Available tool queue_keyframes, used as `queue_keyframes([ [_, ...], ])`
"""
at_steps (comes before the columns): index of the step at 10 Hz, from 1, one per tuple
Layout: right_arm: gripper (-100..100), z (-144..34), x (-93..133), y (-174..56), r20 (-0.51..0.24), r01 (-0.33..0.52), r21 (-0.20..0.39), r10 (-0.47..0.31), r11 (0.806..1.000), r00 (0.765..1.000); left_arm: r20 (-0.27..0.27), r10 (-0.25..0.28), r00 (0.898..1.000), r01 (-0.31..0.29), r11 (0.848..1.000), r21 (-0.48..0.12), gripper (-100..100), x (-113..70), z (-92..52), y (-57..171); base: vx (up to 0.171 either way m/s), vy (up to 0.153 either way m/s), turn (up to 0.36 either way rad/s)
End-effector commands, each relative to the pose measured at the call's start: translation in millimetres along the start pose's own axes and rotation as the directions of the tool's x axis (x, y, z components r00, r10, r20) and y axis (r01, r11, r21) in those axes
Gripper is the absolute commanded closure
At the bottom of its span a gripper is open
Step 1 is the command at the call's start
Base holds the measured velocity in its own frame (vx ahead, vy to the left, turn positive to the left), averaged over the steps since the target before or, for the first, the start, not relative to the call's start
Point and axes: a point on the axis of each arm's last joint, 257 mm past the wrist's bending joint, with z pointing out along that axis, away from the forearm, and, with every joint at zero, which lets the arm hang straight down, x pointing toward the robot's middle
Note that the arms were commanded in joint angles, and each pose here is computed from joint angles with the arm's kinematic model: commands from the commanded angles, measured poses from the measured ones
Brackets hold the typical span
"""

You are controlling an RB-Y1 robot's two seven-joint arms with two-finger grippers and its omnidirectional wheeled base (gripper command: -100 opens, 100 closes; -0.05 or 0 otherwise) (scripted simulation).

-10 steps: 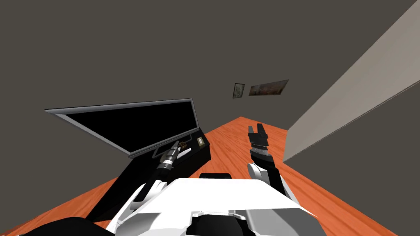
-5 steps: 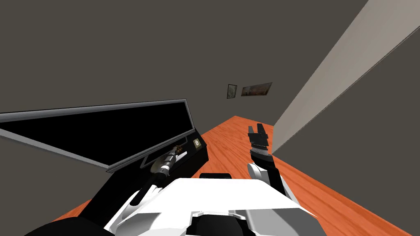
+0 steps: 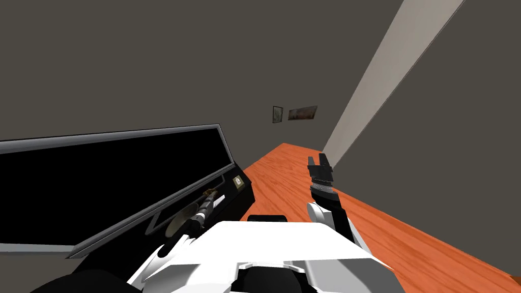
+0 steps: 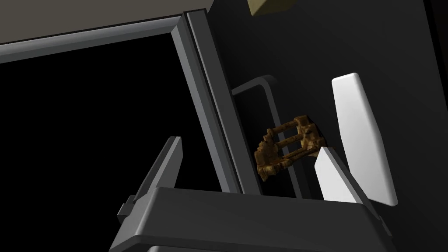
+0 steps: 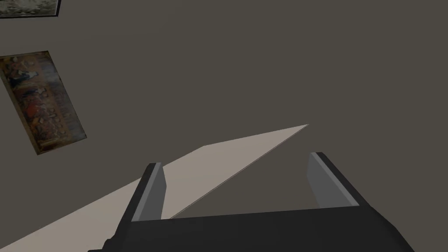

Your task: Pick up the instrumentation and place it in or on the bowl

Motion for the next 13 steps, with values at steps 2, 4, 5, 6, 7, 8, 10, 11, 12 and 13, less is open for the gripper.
queue_keyframes([
  [2, 0, -0.1, 0, 0, 0.0, 0.0, 0.0, 0.0, 1.0, 1.0, 0.045, -0.045, 0.998, 0.051, 0.988, -0.148, -100, -28.7, -12.4, 53, 0.016, 0.012, -0.214],
  [4, 0, -0.1, 0, 0, 0.0, 0.0, 0.0, 0.0, 1.0, 1.0, 0.078, -0.076, 0.994, 0.092, 0.971, -0.222, -100, -45.2, -19.5, 81, 0.014, 0.016, -0.261],
  [5, 0, 0.0, 0, 0, 0.0, 0.0, 0.0, 0.0, 1.0, 1.0, 0.08, -0.076, 0.994, 0.093, 0.966, -0.24, -100, -45.4, -20.6, 86, 0.012, 0.021, -0.172],
  [6, 0, -0.1, 0, 0, 0.0, 0.0, 0.0, 0.0, 1.0, 1.0, 0.115, -0.107, 0.988, 0.138, 0.942, -0.307, -100, -59.1, -29.4, 111, 0.019, 0.019, -0.268],
  [7, 0, 0.0, 0, 0, 0.0, 0.0, 0.0, 0.0, 1.0, 1.0, 0.12, -0.107, 0.987, 0.14, 0.938, -0.317, -100, -61.0, -30.7, 115, 0.015, 0.021, -0.16],
  [8, 0, -0.1, 0, 0, 0.0, 0.0, 0.0, 0.0, 1.0, 1.0, 0.162, -0.138, 0.977, 0.191, 0.906, -0.378, -100, -75.5, -41.7, 141, 0.016, 0.02, -0.293],
  [10, 0, -0.1, 0, 0, 0.0, 0.0, 0.0, 0.0, 1.0, 1.0, 0.207, -0.168, 0.964, 0.245, 0.866, -0.436, -100, -87.6, -54.3, 166, 0.012, 0.024, -0.216],
  [11, 0, 0.0, 0, 0, 0.0, 0.0, 0.0, 0.0, 1.0, 1.0, 0.21, -0.167, 0.963, 0.246, 0.863, -0.44, -100, -88.4, -55.2, 168, 0.012, 0.032, -0.126],
  [12, 0, -0.1, 0, 0, 0.0, 0.0, 0.0, 0.0, 1.0, 1.0, 0.257, -0.196, 0.946, 0.302, 0.82, -0.486, -100, -99.4, -68.3, 190, 0.018, 0.035, -0.27],
  [13, 0, 0.0, 0, 0, 0.0, 0.0, 0.0, 0.0, 1.0, 1.0, 0.258, -0.196, 0.946, 0.303, 0.819, -0.487, -100, -99.8, -68.7, 191, 0.012, 0.033, -0.14],
])
